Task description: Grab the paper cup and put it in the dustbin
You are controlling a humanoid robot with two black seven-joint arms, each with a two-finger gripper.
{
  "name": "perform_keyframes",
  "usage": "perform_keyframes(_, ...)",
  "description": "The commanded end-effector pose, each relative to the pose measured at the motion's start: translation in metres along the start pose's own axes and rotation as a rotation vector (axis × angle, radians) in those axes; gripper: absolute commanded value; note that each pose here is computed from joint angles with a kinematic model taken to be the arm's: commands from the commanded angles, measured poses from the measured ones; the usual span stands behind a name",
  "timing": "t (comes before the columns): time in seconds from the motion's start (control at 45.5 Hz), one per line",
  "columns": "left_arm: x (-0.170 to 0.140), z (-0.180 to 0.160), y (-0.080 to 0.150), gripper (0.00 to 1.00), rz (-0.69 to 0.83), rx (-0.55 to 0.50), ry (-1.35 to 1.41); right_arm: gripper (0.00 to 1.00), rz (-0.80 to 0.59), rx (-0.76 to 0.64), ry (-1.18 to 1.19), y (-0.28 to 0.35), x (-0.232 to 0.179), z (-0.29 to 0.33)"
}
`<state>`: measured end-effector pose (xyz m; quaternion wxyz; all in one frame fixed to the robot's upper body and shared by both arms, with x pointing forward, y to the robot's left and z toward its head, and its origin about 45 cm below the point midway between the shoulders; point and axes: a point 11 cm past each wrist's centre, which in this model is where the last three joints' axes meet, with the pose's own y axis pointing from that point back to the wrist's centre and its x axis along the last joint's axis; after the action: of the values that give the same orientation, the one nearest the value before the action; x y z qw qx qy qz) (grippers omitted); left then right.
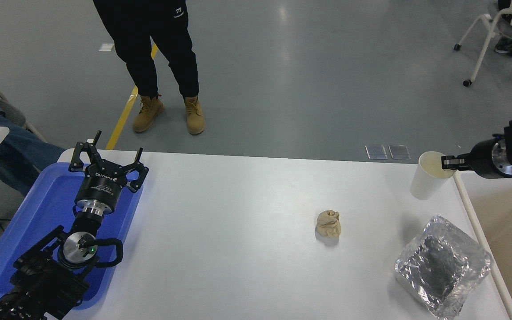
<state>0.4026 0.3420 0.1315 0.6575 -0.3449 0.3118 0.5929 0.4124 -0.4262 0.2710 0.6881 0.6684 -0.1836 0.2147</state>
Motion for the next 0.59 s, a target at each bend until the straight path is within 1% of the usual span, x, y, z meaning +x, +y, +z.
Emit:
perform_keyframes(0.0, 0.000, 0.000, 0.000, 1.00, -0.001, 0.000, 0.000, 0.00, -0.007, -0.007, 0.016, 0.054, 0.024, -0.008)
perform_keyframes(0.286, 0.000, 0.000, 0.000, 1.00, 0.000, 0.000, 0.000, 0.00, 0.019, -0.057, 0.030, 0.106, 0.045, -0.003)
perform_keyframes(0.571, 0.000, 0.000, 0.000, 1.00, -0.001, 0.000, 0.001, 0.00, 0.036, -0.097, 0.027, 0.133, 0.053, 0.005)
